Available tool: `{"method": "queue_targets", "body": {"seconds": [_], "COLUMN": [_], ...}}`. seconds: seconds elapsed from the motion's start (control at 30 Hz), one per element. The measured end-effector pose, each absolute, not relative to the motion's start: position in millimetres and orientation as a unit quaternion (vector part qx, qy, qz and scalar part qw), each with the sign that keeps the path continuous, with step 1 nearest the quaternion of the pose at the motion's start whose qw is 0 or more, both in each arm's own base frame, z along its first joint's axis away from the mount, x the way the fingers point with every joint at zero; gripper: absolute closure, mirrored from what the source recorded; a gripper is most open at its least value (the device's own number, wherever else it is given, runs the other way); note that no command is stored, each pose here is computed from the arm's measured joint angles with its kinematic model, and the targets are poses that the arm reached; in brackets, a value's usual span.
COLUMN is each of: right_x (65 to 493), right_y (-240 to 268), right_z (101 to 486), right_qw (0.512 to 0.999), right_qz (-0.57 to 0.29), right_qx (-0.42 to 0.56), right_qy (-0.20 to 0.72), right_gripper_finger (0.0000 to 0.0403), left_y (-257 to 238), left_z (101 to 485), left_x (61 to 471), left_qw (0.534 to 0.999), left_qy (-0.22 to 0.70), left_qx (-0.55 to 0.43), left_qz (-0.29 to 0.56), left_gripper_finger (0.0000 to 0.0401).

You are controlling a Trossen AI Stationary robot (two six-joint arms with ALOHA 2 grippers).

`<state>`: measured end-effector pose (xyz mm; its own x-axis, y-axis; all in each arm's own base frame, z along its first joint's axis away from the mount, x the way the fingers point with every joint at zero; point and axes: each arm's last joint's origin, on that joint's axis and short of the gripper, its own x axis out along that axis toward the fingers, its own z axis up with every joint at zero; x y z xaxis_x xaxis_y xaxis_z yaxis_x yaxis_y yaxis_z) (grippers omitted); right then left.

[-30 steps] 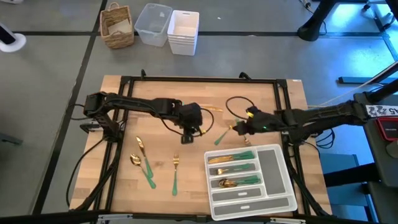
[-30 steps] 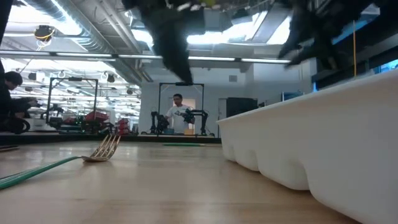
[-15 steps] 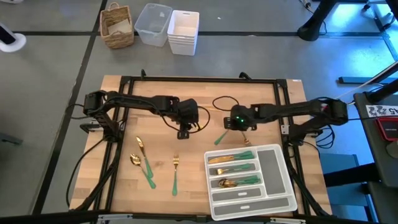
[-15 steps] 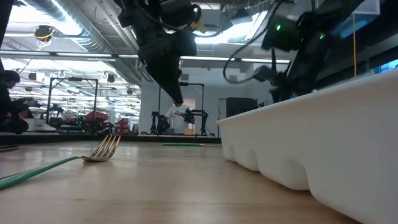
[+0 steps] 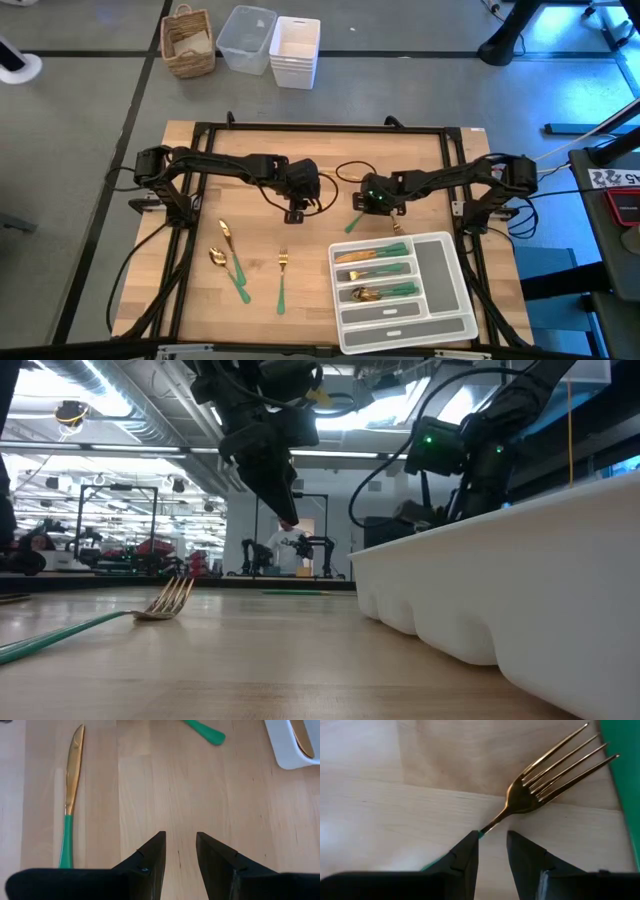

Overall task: Sort silverware
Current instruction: Put the top left green fork into the silverware tray

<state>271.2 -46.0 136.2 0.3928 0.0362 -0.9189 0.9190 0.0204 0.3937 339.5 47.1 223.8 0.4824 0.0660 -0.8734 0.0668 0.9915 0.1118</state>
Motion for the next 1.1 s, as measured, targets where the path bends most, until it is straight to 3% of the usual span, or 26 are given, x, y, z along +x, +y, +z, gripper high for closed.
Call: {"method": "queue_targets", "body": {"seconds": [0.53,0.87,1.1], "right_x": [272,272,272], "right_y": [-47,-48,-48], "right_z": [133,133,133], "right_qw": [0.606,0.609,0.607], "right_qz": [-0.395,-0.404,-0.39], "right_qx": [0.565,0.563,0.568], "right_qy": [0.397,0.386,0.396], "right_gripper_finger": [0.0299,0.0344,0.0351], "left_y": [45,35,27], "left_z": [224,224,224], "left_x": [340,341,342], "left_qw": [0.86,0.86,0.861], "left_qy": [0.508,0.507,0.504], "left_qx": [0.051,0.056,0.062], "left_qz": [0.006,-0.005,-0.015], "left_gripper_finger": [0.03,0.0299,0.03]}}
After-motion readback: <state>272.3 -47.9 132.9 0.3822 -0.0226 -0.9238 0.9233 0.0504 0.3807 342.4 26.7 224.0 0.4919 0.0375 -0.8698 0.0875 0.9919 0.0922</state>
